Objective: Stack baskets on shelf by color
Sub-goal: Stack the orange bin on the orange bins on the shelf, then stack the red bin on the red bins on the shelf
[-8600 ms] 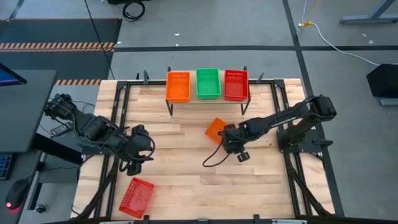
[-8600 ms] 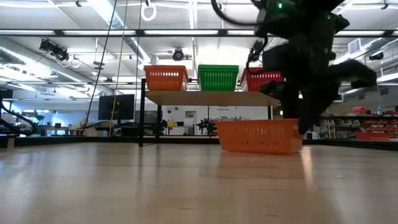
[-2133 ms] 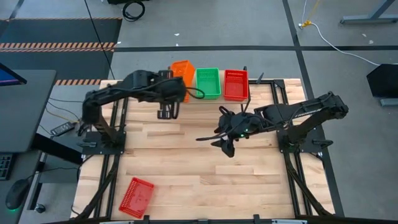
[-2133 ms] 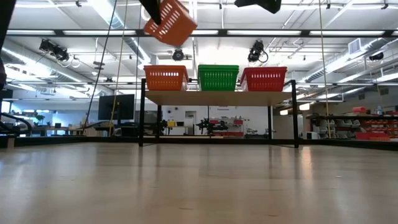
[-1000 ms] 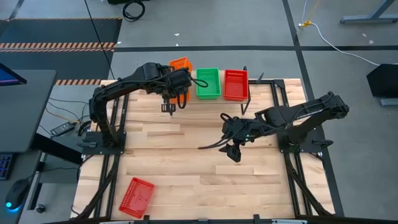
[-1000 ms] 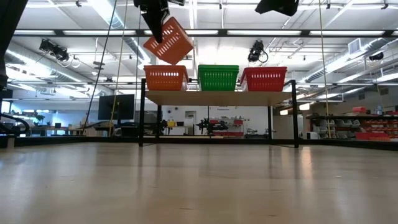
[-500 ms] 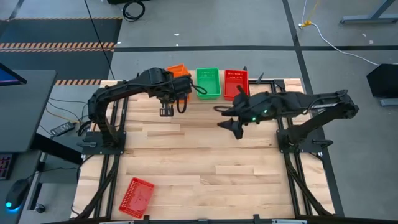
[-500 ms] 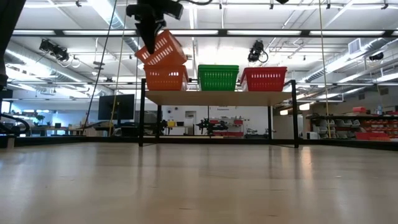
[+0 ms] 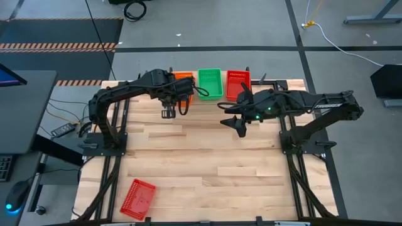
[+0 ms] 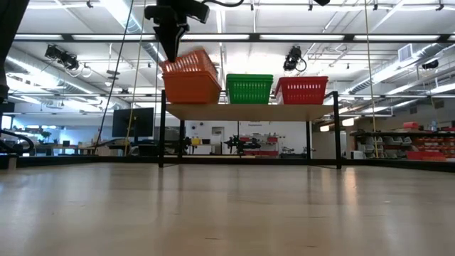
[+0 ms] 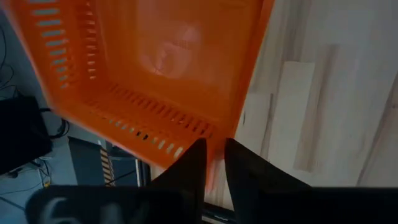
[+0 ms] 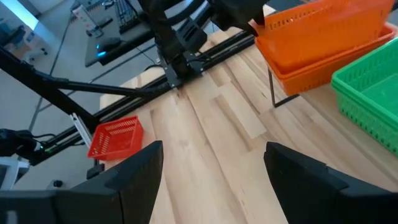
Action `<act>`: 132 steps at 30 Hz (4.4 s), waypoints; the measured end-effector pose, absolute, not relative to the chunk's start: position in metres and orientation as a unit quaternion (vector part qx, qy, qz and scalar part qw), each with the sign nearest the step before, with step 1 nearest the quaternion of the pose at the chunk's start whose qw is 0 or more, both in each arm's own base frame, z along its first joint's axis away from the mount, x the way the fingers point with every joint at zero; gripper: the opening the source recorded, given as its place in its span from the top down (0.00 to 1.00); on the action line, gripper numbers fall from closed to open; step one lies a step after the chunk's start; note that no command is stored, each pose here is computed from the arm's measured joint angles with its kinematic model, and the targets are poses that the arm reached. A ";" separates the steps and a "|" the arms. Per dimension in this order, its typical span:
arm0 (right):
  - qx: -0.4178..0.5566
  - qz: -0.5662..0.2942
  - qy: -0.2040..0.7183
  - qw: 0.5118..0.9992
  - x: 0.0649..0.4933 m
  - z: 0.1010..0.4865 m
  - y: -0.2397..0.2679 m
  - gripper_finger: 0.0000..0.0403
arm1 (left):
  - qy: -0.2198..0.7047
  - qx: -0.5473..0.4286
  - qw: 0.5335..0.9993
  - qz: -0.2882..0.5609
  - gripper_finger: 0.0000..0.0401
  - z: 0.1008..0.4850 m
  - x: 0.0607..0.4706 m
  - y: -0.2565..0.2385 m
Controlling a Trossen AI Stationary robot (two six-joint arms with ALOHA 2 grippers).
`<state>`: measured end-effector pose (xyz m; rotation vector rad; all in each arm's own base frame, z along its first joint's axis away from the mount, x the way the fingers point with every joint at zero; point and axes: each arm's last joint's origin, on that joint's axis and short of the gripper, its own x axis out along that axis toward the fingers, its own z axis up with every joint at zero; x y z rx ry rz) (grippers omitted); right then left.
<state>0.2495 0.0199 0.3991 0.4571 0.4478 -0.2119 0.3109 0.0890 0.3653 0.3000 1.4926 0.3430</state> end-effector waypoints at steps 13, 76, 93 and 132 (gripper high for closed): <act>0.220 -0.102 0.220 0.945 0.250 0.399 0.020 0.30 | 0.672 0.142 0.710 0.158 0.79 0.366 0.310 0.095; 0.241 -0.107 0.217 0.940 0.250 0.399 0.020 0.30 | 0.661 0.138 0.736 0.054 0.64 0.334 0.342 0.119; 0.241 -0.105 0.218 0.940 0.250 0.399 0.020 0.30 | 0.654 0.136 0.740 0.080 0.65 0.336 0.340 0.131; 0.290 0.035 0.270 0.918 0.340 0.338 0.069 0.31 | 0.562 0.036 0.808 -0.171 0.65 0.427 0.213 -0.110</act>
